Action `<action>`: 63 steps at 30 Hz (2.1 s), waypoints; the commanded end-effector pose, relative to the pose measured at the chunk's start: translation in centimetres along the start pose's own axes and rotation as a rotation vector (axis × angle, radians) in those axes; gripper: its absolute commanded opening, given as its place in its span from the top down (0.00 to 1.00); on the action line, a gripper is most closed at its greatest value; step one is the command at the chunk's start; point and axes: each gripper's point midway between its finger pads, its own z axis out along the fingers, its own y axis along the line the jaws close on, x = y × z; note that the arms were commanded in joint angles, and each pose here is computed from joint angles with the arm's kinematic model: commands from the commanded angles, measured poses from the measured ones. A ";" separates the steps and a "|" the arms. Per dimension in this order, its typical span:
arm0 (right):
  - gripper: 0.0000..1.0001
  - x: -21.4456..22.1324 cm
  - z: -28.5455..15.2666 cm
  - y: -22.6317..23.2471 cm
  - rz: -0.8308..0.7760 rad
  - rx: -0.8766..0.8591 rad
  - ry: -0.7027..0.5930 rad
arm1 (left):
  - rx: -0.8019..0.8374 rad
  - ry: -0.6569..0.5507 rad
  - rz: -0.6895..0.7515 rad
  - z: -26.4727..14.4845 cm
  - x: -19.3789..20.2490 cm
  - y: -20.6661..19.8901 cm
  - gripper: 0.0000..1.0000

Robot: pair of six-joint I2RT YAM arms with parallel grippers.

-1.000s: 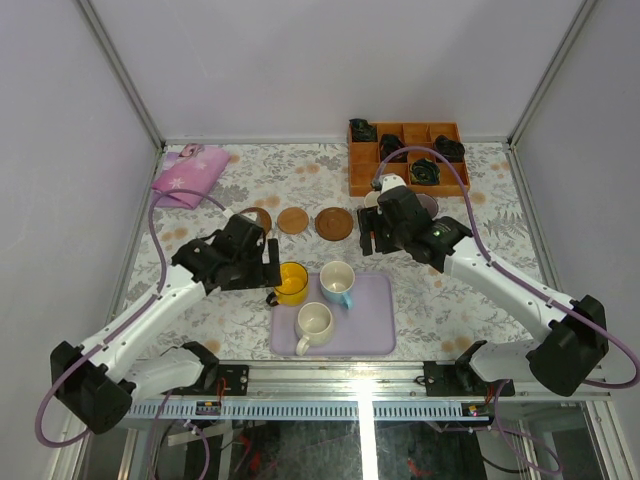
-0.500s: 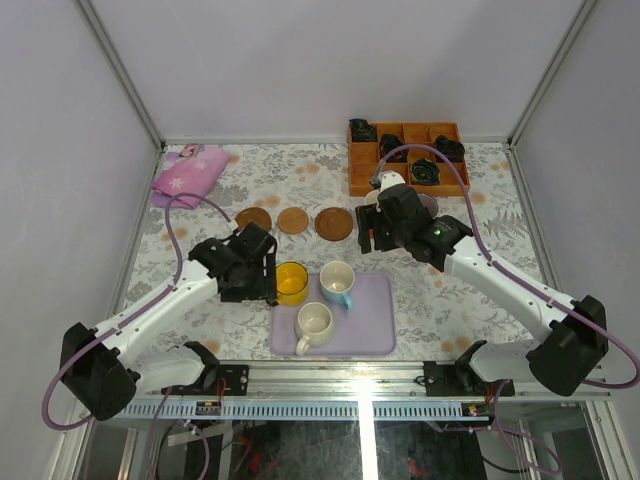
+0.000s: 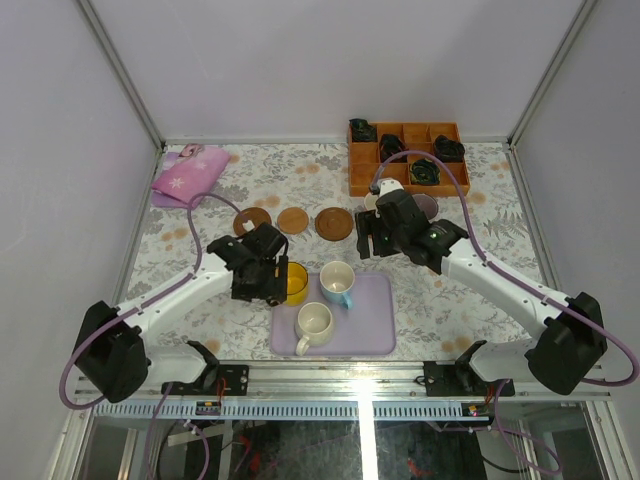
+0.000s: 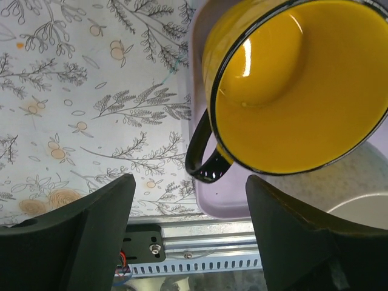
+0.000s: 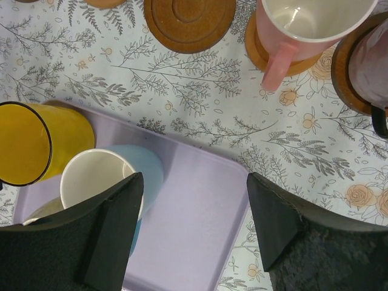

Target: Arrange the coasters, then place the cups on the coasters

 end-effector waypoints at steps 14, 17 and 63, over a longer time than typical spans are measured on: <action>0.21 0.0 0.8 0.9 0.029 -0.031 -0.018 | 0.087 -0.053 0.112 1.4 -3.7 -3.5 0.28; 0.21 0.0 0.9 0.9 0.028 -0.032 -0.015 | 0.117 -0.065 0.122 1.6 -3.8 -4.0 0.34; 0.28 -3.4 -2.9 -3.6 0.093 0.186 -0.220 | 0.120 -0.622 0.103 -0.9 -20.3 -10.9 1.00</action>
